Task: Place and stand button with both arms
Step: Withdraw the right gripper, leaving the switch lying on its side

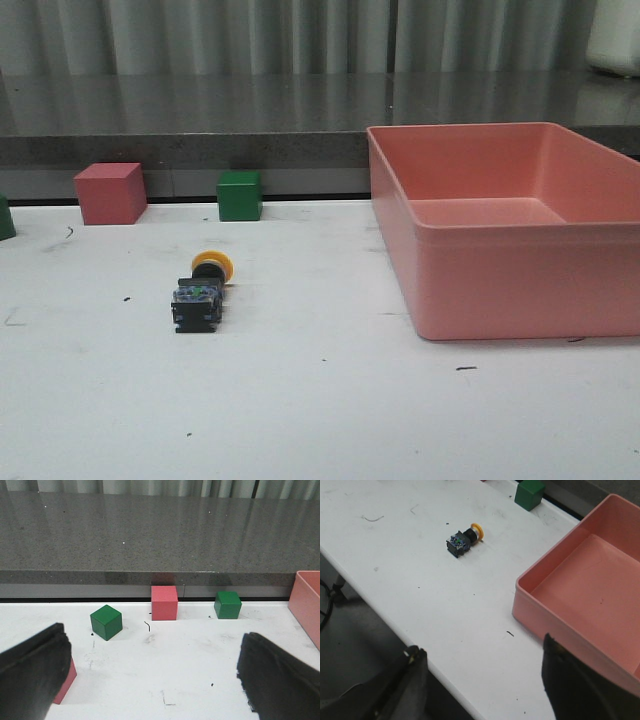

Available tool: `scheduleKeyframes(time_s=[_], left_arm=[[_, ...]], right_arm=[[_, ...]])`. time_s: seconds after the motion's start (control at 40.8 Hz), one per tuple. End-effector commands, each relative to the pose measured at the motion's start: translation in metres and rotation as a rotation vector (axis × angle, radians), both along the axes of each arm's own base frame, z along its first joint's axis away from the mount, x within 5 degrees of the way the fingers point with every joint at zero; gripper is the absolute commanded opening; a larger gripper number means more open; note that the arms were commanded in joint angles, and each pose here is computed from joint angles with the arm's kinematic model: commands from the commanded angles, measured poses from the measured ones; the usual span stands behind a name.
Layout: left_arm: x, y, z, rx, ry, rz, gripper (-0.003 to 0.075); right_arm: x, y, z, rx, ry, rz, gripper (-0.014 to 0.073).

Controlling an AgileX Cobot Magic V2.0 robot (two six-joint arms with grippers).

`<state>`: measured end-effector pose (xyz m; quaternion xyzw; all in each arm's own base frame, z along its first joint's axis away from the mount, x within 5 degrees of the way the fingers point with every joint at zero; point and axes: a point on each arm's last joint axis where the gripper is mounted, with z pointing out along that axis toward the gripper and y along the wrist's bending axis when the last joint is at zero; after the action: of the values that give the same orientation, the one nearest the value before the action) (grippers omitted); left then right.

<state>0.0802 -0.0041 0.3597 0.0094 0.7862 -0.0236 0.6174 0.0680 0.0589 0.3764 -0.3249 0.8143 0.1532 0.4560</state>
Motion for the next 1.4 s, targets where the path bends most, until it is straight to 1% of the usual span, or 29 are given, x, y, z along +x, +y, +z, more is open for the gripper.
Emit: scheduleKeyframes(time_s=[0.0,0.245,0.588,0.662,0.736,0.907,1.005,1.079,1.226,1.324,1.373], left_arm=[[0.002,-0.001,0.014,-0.018,-0.09,-0.006,0.065],[0.002,-0.001,0.014,-0.018,-0.093,-0.006,0.065],[0.003,-0.001,0.018,-0.026,-0.132,-0.007,0.065],[0.003,-0.002,0.02,-0.05,-0.153,-0.012,0.065],[0.003,-0.002,0.023,-0.056,-0.159,-0.014,0.065],[0.012,-0.004,0.037,-0.064,-0.074,-0.024,0.065],[0.02,-0.006,0.047,-0.043,-0.025,-0.044,0.065],[0.028,-0.01,0.055,-0.031,-0.003,-0.087,0.065],[0.045,-0.023,0.063,-0.07,0.044,-0.219,0.065],[0.059,-0.027,0.062,-0.084,0.12,-0.263,0.0645],[0.067,-0.029,0.058,-0.084,0.174,-0.274,0.0628]], right_arm=[[-0.012,-0.012,0.008,0.099,-0.12,0.007,0.0509],[-0.033,-0.032,0.008,0.162,-0.185,0.006,0.0509],[-0.034,-0.033,0.008,0.162,-0.185,0.006,0.0509],[-0.032,-0.031,0.013,0.213,-0.213,0.001,0.0509],[-0.032,-0.03,0.016,0.239,-0.24,0.004,0.0509],[-0.032,-0.03,0.017,0.246,-0.247,0.005,0.0509],[-0.032,-0.03,0.017,0.246,-0.247,0.005,0.0509],[-0.032,-0.03,0.017,0.246,-0.247,0.005,0.0509],[-0.032,-0.03,0.017,0.246,-0.247,0.005,0.0509],[-0.032,-0.03,0.017,0.246,-0.247,0.005,0.0509],[-0.032,-0.03,0.017,0.246,-0.247,0.005,0.0509]])
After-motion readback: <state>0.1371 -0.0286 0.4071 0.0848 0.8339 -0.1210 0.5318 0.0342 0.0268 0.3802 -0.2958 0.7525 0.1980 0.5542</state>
